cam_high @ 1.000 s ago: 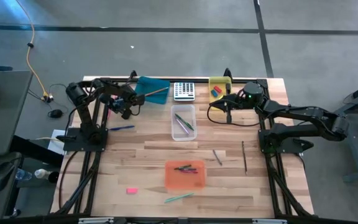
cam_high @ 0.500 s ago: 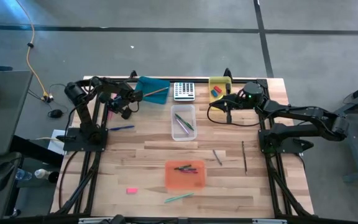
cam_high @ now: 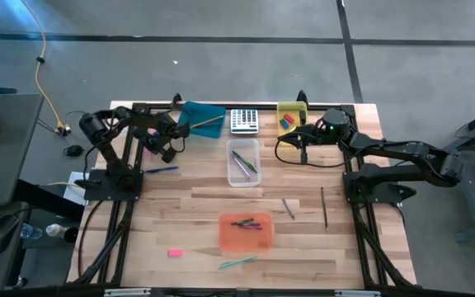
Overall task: Sort crayons/erasers/pens/pencils in bins
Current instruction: Put the pink pencil into the blue bin
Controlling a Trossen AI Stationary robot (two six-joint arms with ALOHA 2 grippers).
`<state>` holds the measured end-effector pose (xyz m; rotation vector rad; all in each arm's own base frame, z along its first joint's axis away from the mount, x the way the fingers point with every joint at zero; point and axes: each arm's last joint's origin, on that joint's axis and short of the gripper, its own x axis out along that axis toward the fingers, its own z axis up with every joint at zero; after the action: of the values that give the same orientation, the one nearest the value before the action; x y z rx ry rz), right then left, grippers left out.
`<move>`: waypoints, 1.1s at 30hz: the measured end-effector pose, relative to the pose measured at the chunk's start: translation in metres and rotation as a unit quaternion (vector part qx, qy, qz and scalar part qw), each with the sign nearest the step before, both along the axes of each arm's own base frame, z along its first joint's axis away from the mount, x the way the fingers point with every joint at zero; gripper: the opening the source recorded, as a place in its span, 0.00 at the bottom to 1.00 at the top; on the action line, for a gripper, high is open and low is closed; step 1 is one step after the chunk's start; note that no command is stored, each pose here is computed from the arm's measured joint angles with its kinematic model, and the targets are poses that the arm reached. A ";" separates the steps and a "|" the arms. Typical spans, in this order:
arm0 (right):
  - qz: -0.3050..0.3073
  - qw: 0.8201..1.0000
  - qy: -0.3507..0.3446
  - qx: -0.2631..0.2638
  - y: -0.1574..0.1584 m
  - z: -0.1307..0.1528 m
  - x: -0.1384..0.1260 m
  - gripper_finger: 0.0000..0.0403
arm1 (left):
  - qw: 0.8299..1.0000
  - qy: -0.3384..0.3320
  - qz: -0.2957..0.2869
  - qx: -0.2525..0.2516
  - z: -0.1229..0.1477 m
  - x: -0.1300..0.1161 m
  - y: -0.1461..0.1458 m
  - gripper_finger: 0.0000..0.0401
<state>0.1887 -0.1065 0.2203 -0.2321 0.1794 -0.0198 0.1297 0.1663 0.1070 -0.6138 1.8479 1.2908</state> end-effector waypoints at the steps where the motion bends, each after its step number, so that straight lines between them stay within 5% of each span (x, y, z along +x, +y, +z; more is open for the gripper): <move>1: 0.000 1.000 0.000 0.000 0.000 0.000 0.000 0.00 | 1.000 -0.006 -0.006 0.003 0.001 0.002 -0.001 0.00; 8: 0.000 1.000 0.000 0.001 0.000 0.000 0.000 0.00 | 0.996 -0.061 -0.054 0.023 0.015 0.020 -0.012 0.00; 19: 0.000 1.000 0.000 0.002 0.000 0.000 0.000 0.00 | 0.968 -0.188 0.119 0.118 0.042 0.021 -0.012 0.11; 27: 0.000 1.000 0.000 0.001 0.000 0.000 0.000 0.00 | 0.959 -0.177 0.164 0.151 0.026 0.014 -0.022 0.30; 33: 0.001 1.000 0.000 0.001 0.000 0.000 0.000 0.00 | 0.957 -0.176 0.162 0.164 0.018 0.009 -0.026 0.32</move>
<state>0.1887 -0.1064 0.2203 -0.2312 0.1796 -0.0177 0.1387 0.1405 0.1247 -0.9216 1.2413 1.5432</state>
